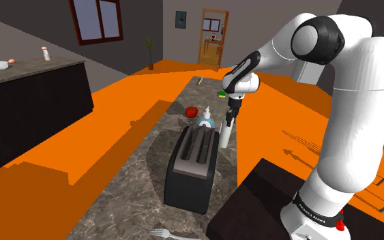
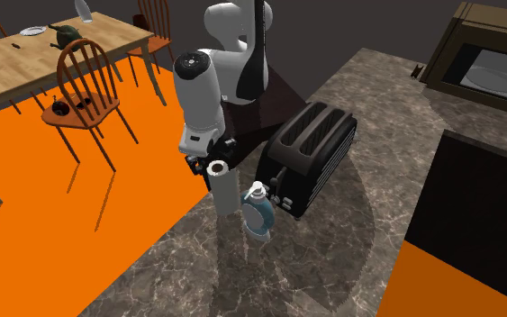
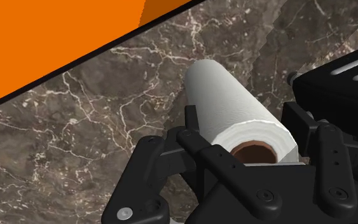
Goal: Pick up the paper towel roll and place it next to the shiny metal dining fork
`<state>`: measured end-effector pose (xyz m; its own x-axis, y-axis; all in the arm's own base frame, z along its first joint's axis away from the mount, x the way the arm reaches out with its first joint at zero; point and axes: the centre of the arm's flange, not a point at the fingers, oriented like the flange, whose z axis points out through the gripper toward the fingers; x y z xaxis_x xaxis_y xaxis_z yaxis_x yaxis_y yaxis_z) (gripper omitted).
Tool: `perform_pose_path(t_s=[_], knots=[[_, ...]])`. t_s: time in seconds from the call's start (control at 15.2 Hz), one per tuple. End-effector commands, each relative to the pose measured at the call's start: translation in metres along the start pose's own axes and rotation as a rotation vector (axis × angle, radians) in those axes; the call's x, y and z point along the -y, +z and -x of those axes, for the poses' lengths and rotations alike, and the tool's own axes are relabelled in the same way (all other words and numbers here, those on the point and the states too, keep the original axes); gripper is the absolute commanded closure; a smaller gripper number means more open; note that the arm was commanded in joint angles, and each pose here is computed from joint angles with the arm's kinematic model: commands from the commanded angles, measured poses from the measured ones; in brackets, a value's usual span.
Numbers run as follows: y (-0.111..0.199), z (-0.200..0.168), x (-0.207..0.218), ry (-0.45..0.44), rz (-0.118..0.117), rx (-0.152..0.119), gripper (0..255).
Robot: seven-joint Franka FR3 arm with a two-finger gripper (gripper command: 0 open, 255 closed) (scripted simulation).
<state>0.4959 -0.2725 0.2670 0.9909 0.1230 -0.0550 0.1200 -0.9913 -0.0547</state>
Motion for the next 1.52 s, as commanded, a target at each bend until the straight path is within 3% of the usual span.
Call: perform_pose_path(t_s=[0.0,0.2,1.45], knots=[[0.001,0.0,0.0,0.0,-0.001,0.001,255],[0.001,0.0,0.0,0.0,-0.001,0.001,255],[-0.099,0.005,0.006,0.0,-0.001,0.001,255]])
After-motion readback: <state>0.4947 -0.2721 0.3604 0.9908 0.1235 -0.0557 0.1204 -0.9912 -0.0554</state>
